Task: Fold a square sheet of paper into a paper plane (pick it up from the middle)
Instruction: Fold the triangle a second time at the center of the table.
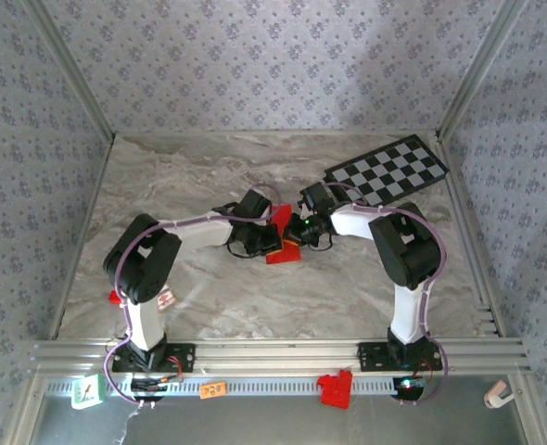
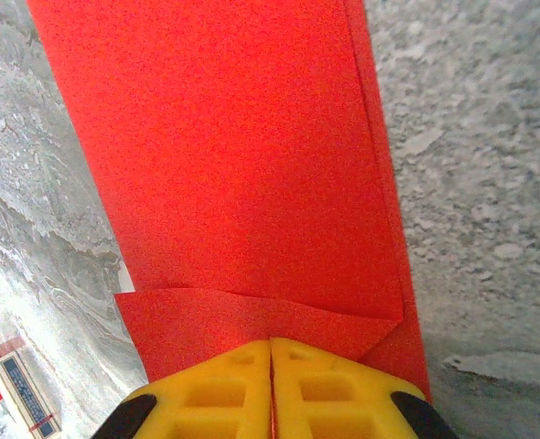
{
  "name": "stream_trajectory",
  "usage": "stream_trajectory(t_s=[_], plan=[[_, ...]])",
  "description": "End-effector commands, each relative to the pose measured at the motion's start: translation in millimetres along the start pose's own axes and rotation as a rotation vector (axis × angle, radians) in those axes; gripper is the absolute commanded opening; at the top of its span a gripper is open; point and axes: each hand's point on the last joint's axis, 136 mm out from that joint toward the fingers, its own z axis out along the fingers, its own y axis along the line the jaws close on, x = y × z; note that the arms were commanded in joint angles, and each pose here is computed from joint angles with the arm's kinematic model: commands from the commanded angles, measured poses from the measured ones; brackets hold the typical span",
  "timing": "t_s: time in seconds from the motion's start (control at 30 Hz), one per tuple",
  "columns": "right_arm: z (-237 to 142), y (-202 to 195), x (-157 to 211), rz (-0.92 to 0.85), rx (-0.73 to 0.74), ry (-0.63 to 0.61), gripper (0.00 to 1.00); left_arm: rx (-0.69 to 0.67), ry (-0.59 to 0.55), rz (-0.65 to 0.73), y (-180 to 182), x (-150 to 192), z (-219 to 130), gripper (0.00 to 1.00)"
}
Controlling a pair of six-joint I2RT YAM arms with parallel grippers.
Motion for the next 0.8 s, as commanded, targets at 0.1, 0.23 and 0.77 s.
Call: stream_trajectory(t_s=[0.1, 0.23, 0.77], plan=[[16, -72, 25, 0.092, 0.241, 0.072, 0.09, -0.048, 0.054, 0.017, 18, 13, 10, 0.06], [15, -74, 25, 0.095, 0.251, 0.073, 0.09, -0.102, 0.047, 0.051, 31, 13, 10, 0.04], [14, -81, 26, 0.093, 0.293, 0.087, 0.09, -0.156, 0.136, 0.083, 64, 39, 9, 0.0]])
